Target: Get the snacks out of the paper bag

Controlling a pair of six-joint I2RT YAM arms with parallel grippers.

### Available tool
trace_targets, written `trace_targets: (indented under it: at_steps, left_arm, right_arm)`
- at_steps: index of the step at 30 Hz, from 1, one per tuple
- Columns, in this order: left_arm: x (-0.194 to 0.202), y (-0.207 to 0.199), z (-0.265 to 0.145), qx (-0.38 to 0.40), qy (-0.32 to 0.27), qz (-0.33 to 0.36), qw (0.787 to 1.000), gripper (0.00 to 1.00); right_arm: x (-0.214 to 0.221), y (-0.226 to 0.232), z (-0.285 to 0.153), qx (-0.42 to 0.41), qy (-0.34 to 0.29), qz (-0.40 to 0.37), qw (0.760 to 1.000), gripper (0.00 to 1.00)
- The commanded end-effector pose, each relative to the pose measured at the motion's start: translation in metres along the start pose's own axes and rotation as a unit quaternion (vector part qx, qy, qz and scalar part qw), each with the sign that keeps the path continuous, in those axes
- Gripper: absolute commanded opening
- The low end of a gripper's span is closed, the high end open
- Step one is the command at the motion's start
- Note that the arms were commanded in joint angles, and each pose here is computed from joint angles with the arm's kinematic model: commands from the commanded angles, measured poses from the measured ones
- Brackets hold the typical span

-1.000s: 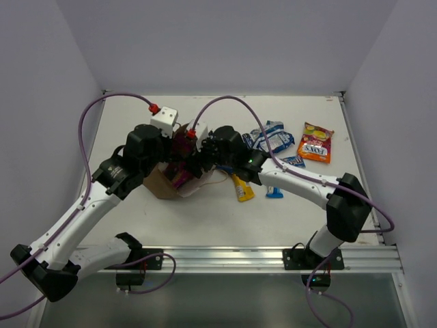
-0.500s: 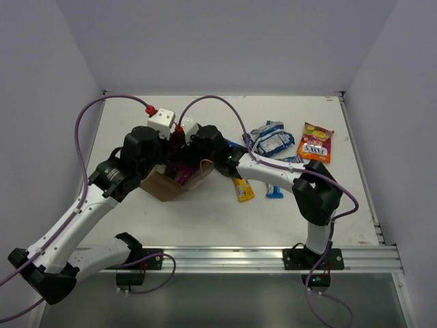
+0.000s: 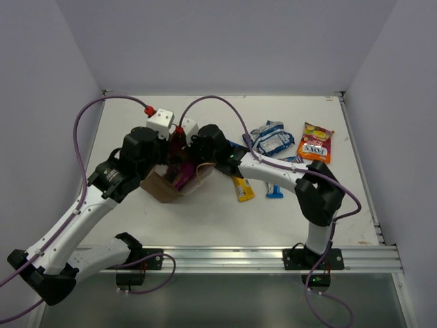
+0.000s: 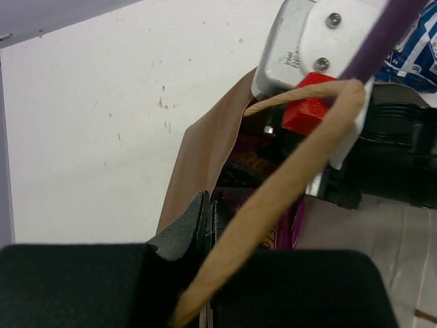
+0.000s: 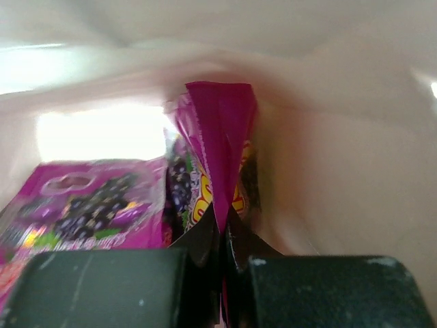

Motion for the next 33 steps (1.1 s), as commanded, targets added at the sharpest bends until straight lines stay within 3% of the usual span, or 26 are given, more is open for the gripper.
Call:
trace_targets:
  at_steps: [1, 8, 19, 23, 29, 33]
  left_arm:
    - [-0.016, 0.005, -0.003, -0.018, -0.037, -0.025, 0.999, 0.0]
    - [-0.013, 0.011, 0.003, -0.046, -0.027, -0.024, 0.998, 0.0]
    - [-0.014, 0.018, 0.003, -0.076, -0.025, -0.03, 0.996, 0.0]
    - [-0.009, 0.031, 0.001, -0.106, -0.01, -0.028, 0.994, 0.0]
    - [-0.001, 0.047, 0.003, -0.125, 0.001, -0.037, 0.991, 0.0]
    - [-0.001, 0.046, 0.005, -0.118, -0.001, -0.035, 0.992, 0.0]
  right_arm:
    - [-0.113, 0.004, -0.072, -0.035, -0.147, -0.015, 0.988, 0.0]
    - [-0.189, -0.001, -0.155, -0.034, -0.226, -0.024, 0.973, 0.0]
    - [-0.257, -0.02, -0.234, 0.011, -0.295, -0.002, 0.955, 0.0]
    - [-0.275, -0.061, -0.261, 0.079, -0.321, 0.021, 0.944, 0.0]
    - [-0.288, -0.108, -0.303, 0.077, -0.359, 0.085, 0.926, 0.0]
    - [-0.278, -0.141, -0.299, 0.116, -0.351, 0.095, 0.924, 0.0]
Point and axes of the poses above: each gripper's point midway between its finger pads, its own z axis out along the fingers, its own y axis along the line the jaws close on, x = y × z, the point moved 3 cm from there along -z, back along the fingers, and after that the axes turned 2 degrees about -z, right-handed, at the moved point
